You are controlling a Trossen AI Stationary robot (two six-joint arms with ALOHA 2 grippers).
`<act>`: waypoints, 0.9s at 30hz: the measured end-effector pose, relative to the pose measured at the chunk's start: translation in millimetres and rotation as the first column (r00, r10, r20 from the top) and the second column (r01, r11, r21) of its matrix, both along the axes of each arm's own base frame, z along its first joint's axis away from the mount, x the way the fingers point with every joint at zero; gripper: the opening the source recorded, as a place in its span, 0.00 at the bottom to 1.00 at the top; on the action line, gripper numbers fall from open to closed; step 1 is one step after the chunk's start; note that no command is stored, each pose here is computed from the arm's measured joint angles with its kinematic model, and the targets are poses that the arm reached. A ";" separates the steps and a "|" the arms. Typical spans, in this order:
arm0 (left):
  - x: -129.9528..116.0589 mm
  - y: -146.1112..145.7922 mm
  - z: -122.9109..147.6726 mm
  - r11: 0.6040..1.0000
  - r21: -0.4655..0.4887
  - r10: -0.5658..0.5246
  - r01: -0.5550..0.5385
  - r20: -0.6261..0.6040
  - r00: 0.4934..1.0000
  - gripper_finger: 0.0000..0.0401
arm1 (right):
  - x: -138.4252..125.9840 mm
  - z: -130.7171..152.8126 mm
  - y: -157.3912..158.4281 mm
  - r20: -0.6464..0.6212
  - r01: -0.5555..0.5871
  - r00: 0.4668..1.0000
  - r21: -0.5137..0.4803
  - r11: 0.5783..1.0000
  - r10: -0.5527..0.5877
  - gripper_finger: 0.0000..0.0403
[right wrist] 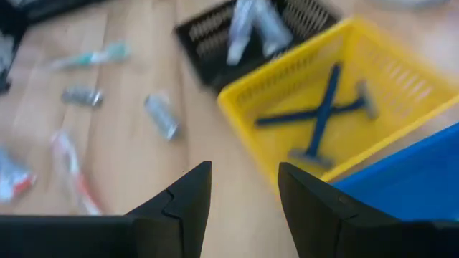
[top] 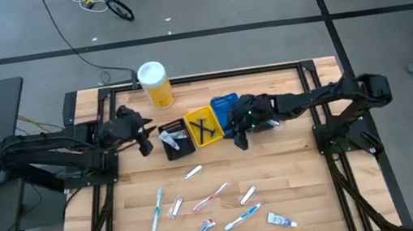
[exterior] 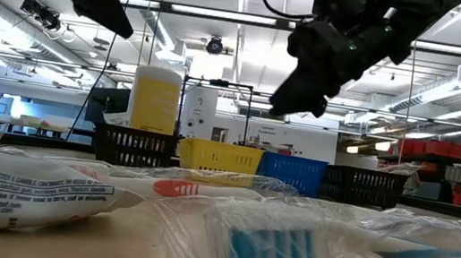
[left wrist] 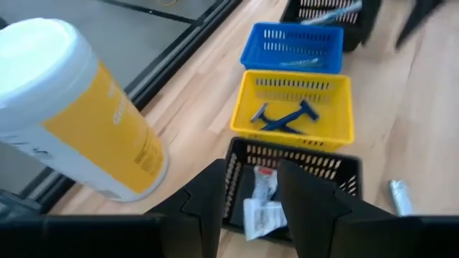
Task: Pick & Place Travel size toiletries
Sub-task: Put the silver nail cutter into the blue basket
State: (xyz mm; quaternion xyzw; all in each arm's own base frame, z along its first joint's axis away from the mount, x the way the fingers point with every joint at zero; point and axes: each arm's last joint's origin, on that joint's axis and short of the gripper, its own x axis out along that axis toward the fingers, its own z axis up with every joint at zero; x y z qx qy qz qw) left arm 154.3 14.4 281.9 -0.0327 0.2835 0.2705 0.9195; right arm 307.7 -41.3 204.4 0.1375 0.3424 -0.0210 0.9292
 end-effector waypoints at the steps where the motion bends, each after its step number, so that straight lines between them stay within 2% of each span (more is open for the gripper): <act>1: 0.7 -0.2 0.8 1.000 -0.008 -0.003 0.004 0.014 1.000 0.33 | -1.1 -1.9 4.5 -0.026 -0.012 1.000 0.005 1.000 0.013 0.42; 10: 21.1 -3.7 7.2 0.988 -0.022 -0.146 0.150 0.124 0.981 0.33 | -7.7 -10.2 54.4 -0.158 -0.084 0.982 0.096 0.992 0.099 0.43; 14: 35.3 -5.0 3.1 0.982 -0.043 -0.176 0.184 0.137 0.975 0.33 | -11.7 -12.6 76.4 -0.200 -0.064 0.976 0.096 0.993 0.082 0.43; 19: 53.2 -10.3 -14.4 0.974 -0.080 -0.209 0.212 0.052 0.977 0.33 | -18.3 -17.4 99.4 -0.222 -0.030 0.974 0.085 0.996 0.048 0.43; 24: 70.5 -20.6 -34.2 0.964 -0.103 -0.251 0.246 -0.035 0.967 0.33 | -22.3 -18.0 115.6 -0.230 -0.036 0.971 0.119 0.992 0.063 0.43; 27: 81.6 -29.4 -41.8 0.955 -0.101 -0.283 0.279 -0.033 0.958 0.33 | -24.5 -18.3 122.2 -0.236 -0.052 0.968 0.123 0.991 0.080 0.43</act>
